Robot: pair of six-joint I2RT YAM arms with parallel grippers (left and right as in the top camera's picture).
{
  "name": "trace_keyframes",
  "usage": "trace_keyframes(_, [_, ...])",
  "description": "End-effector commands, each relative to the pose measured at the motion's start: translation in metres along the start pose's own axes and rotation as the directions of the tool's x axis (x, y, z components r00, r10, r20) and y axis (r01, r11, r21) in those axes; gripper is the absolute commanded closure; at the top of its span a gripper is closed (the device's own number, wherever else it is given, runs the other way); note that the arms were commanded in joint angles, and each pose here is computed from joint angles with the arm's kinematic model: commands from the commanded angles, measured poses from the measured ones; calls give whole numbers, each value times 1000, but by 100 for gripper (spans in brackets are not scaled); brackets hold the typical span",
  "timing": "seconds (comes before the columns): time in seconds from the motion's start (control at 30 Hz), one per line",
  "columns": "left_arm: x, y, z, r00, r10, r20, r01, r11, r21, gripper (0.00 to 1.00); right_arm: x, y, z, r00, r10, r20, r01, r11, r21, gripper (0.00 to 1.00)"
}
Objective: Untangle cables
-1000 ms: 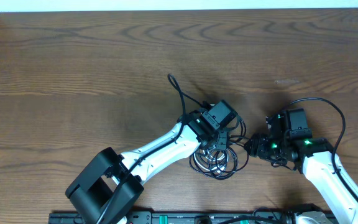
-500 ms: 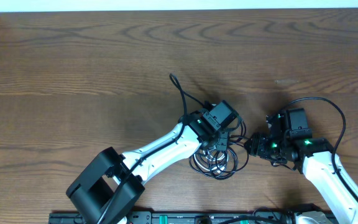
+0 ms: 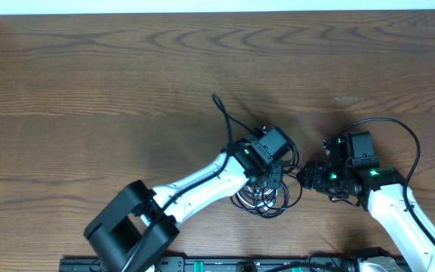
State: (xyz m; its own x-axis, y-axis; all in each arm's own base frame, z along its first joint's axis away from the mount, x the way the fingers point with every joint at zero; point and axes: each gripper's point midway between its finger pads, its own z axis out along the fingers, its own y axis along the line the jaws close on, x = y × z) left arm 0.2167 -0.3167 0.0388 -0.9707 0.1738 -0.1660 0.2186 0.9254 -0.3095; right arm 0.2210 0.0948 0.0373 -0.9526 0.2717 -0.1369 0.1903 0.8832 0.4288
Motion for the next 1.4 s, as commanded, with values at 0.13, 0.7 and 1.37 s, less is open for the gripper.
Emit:
trace_keyframes(0.13, [11,10,24,999,16,-31,-18,997,-72,81,-1,3,0,1000,-18,3,18,1000,-1,44])
trace_keyframes(0.7, [14,-59,-29,699,699,155,-708,644,289,92,-3,46,-5,998,58,-39,-66,971,-229,42])
trace_keyframes(1.37, [37,-38,-20,639,768,53,-745,599,294,92,1,50,-6,995,74,-67,-89,964,-251,34])
